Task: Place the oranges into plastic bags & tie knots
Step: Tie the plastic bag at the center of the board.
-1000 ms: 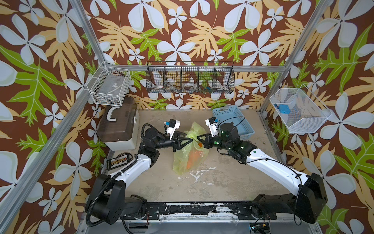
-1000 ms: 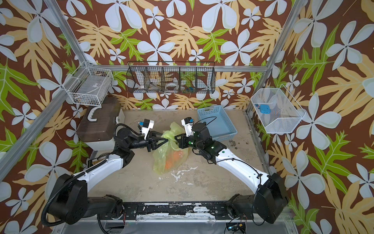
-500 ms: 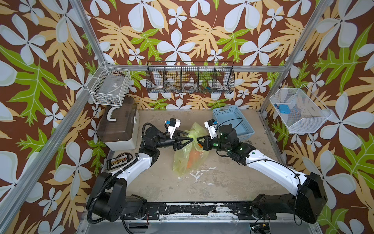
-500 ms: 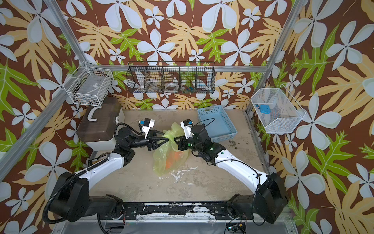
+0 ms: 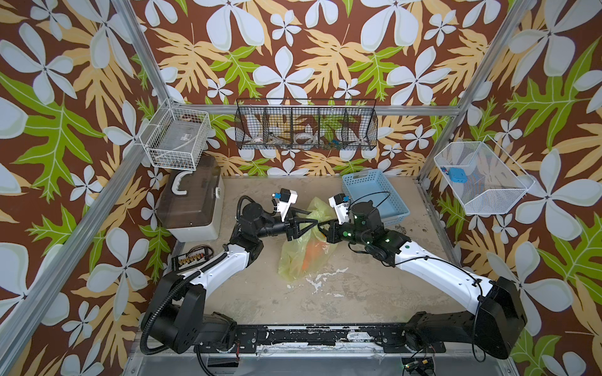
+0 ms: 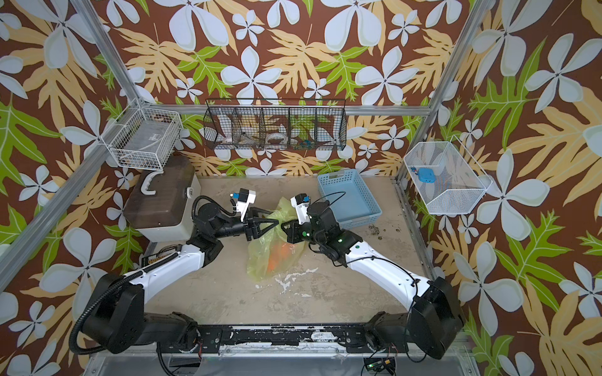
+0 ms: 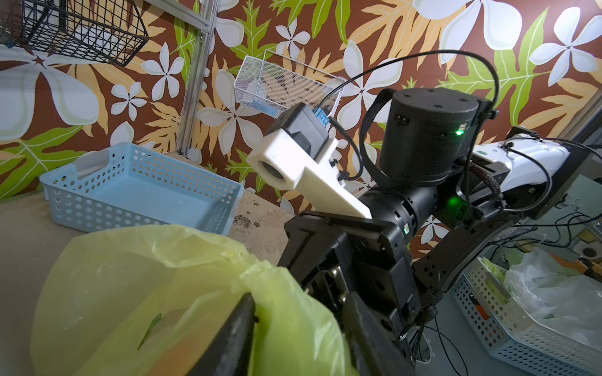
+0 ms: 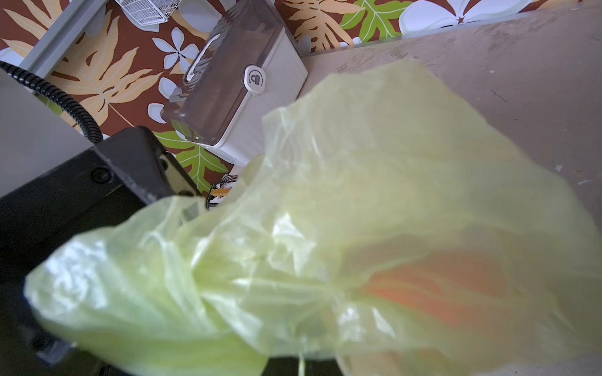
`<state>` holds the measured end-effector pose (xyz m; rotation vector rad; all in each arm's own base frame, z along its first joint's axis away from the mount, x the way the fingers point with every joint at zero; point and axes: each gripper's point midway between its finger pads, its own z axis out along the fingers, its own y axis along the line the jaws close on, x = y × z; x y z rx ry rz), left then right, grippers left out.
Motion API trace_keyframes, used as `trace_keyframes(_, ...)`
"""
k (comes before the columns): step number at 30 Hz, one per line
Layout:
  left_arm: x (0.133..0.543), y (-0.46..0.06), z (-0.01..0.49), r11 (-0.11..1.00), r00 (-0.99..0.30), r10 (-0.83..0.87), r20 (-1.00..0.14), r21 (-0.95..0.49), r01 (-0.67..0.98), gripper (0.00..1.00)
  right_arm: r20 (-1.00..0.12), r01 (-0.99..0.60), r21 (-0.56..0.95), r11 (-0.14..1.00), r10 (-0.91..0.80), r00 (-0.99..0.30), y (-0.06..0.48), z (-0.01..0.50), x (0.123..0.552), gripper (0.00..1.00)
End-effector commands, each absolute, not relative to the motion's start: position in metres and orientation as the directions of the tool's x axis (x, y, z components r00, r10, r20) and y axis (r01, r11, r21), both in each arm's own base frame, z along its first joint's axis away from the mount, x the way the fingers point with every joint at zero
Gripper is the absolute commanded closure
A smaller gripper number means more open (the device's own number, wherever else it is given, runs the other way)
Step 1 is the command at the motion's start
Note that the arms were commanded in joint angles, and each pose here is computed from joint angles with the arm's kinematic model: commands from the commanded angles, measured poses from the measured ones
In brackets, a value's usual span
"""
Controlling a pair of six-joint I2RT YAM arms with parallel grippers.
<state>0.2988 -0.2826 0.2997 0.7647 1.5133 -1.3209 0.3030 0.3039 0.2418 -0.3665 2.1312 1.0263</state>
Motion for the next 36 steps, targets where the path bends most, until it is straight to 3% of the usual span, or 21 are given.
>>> trace_keyframes(1,0.314,-0.282,0.294,0.307,-0.324,-0.103,-0.94,-0.34,0.889,0.96,-0.736,-0.539,0.545,0.642,0.058,-0.674,0.304,0.245,0.305,1.0)
trace_keyframes(2,0.315,-0.282,0.294,0.315,-0.32,-0.099,-0.942,-0.335,0.888,1.0,-0.739,-0.532,0.536,0.656,0.06,-0.671,0.301,0.245,0.307,1.0)
trace_keyframes(10,0.305,-0.275,0.306,0.321,-0.261,-0.127,-0.957,-0.289,0.902,1.0,-0.775,-0.447,0.498,0.743,0.15,-0.614,0.265,0.265,0.327,1.0)
trace_keyframes(17,0.299,-0.274,0.305,0.304,-0.257,-0.147,-0.955,-0.29,0.907,1.0,-0.746,-0.488,0.53,0.693,0.109,-0.656,0.282,0.256,0.325,1.0)
trace_keyframes(18,0.3,-0.273,0.306,0.31,-0.252,-0.147,-0.956,-0.287,0.906,1.0,-0.743,-0.49,0.53,0.692,0.1,-0.662,0.283,0.257,0.324,0.9)
trace_keyframes(19,0.3,-0.273,0.306,0.317,-0.244,-0.146,-0.959,-0.279,0.907,1.0,-0.743,-0.491,0.532,0.69,0.101,-0.662,0.281,0.265,0.32,0.68)
trace_keyframes(20,0.3,-0.272,0.306,0.324,-0.234,-0.144,-0.962,-0.269,0.907,1.0,-0.743,-0.489,0.534,0.69,0.108,-0.66,0.278,0.272,0.317,0.55)
trace_keyframes(22,0.299,-0.269,0.306,0.349,-0.191,-0.122,-0.974,-0.222,0.91,1.0,-0.74,-0.472,0.555,0.685,0.149,-0.656,0.268,0.299,0.307,0.38)
trace_keyframes(26,0.3,-0.266,0.304,0.384,-0.105,-0.079,-0.991,-0.128,0.915,1.0,-0.69,-0.427,0.641,0.638,0.236,-0.684,0.258,0.33,0.29,0.27)
trace_keyframes(31,0.302,-0.263,0.305,0.421,-0.016,-0.036,-0.999,-0.03,0.907,1.0,-0.494,-0.35,0.839,0.416,0.314,-0.811,0.279,0.33,0.269,0.23)
trace_keyframes(36,0.3,-0.262,0.306,0.436,0.05,-0.011,-0.999,0.041,0.899,1.0,-0.365,-0.286,0.924,0.255,0.359,-0.859,0.292,0.328,0.266,0.18)
